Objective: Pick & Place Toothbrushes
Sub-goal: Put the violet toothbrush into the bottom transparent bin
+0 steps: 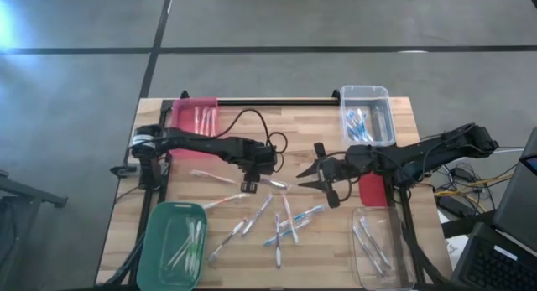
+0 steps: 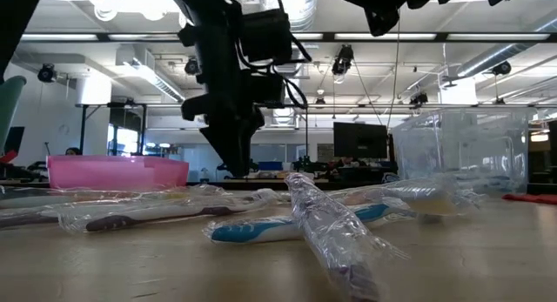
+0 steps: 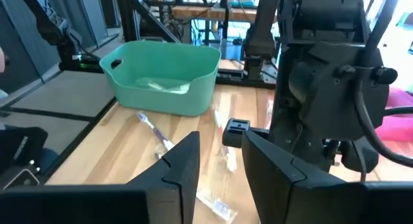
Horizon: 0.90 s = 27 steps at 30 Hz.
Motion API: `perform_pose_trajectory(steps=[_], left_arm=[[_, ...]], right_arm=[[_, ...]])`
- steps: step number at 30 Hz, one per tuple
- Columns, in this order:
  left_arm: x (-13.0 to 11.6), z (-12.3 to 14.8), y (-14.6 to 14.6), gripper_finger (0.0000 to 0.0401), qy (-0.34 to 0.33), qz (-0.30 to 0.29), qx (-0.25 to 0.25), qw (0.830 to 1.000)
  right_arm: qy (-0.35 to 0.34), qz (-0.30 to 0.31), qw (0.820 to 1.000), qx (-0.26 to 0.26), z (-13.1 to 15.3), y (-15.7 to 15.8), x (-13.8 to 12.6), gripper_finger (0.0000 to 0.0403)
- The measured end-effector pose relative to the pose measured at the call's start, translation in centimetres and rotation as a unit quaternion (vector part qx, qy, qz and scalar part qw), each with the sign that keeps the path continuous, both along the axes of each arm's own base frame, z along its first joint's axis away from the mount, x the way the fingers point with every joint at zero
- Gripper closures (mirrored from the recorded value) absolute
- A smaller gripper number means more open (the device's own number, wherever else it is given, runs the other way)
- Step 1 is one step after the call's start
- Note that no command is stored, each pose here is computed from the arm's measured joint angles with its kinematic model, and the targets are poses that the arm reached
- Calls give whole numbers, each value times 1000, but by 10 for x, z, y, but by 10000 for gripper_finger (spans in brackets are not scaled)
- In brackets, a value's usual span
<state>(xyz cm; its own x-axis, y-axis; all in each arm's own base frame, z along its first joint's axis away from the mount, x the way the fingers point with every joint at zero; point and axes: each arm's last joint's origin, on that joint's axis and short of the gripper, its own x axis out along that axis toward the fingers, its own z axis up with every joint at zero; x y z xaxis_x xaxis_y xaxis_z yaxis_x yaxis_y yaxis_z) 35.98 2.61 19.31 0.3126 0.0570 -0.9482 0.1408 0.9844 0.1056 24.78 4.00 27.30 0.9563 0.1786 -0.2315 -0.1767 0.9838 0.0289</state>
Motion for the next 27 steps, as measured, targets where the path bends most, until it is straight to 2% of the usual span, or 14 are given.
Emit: perform_pose_trajectory(steps=[15, 27], left_arm=[[9, -18, -3, 266, -11, 5, -16, 1000], [12, -41, -3, 266, 15, 2, -33, 999]], right_arm=[[1, 0, 1000, 2, -1, 0, 0, 273], [0, 1, 1000, 0, 0, 1, 0, 315]])
